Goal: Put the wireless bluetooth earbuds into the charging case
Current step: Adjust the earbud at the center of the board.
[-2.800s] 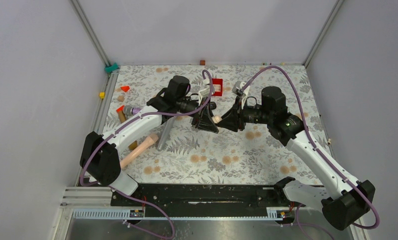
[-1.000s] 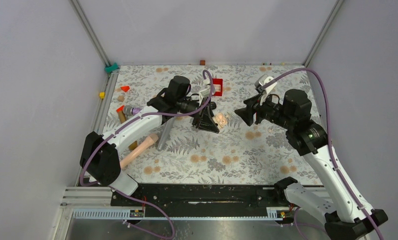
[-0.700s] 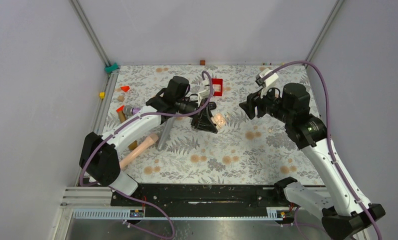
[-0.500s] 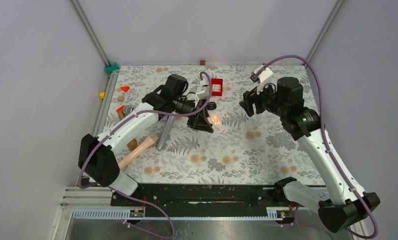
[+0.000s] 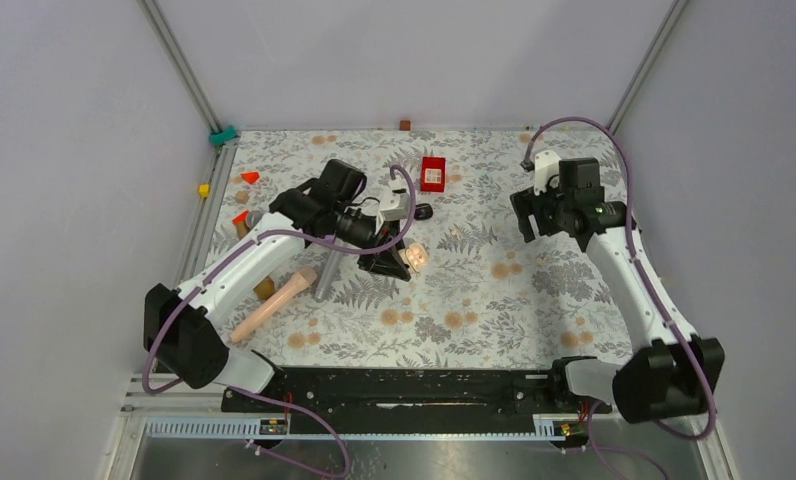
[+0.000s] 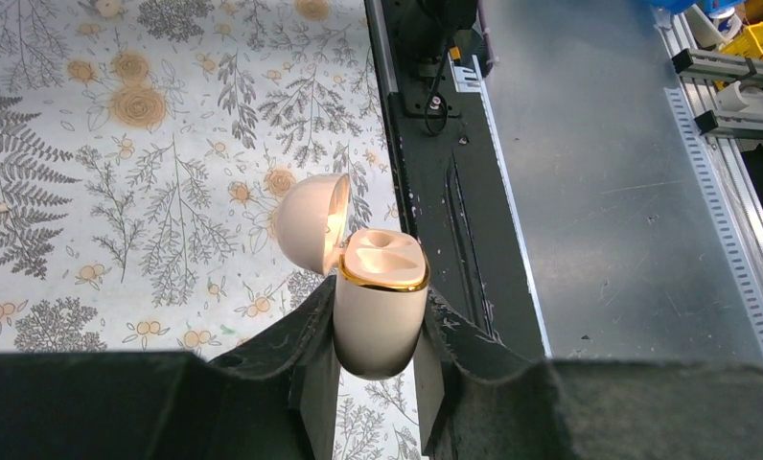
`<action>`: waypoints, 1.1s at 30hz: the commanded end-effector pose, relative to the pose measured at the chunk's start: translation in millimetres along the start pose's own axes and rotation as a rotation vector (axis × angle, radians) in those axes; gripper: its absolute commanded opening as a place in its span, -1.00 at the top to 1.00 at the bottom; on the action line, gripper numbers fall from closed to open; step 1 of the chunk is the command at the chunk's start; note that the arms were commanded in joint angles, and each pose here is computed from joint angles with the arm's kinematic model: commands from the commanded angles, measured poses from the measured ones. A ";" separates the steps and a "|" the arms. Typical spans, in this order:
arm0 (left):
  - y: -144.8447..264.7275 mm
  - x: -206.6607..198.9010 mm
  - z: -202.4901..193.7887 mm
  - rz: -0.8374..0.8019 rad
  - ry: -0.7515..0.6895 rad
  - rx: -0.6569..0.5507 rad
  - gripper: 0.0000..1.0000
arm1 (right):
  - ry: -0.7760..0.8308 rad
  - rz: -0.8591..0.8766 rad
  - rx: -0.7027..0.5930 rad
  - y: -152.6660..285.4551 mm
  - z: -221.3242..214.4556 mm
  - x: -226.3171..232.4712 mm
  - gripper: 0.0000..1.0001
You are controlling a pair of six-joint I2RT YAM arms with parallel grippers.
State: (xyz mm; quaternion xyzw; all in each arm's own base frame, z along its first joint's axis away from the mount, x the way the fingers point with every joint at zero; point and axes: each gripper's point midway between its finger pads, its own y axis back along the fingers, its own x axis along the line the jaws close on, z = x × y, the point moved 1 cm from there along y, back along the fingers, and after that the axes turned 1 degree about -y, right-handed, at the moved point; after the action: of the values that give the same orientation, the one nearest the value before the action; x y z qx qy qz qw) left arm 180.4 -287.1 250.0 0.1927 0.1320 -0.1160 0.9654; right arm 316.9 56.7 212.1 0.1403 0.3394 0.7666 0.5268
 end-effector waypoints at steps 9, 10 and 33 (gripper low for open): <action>4.5 -10.2 5.3 0.002 -0.074 -0.050 1.00 | -0.269 0.049 0.532 -58.9 -127.9 -25.6 -0.72; 4.6 -10.4 5.3 0.002 -0.074 -0.051 1.00 | -0.283 0.059 0.554 -63.3 -131.8 -24.1 -0.73; 4.6 -9.7 -0.5 0.014 -0.082 -0.041 1.00 | -0.494 0.232 0.702 -101.2 -138.7 0.1 -0.55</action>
State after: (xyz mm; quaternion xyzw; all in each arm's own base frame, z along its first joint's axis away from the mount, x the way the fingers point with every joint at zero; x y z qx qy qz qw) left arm 171.8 -280.9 240.7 0.1890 0.1315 -0.1127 0.9666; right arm 307.1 20.7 37.5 0.5024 0.4399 0.6062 0.4319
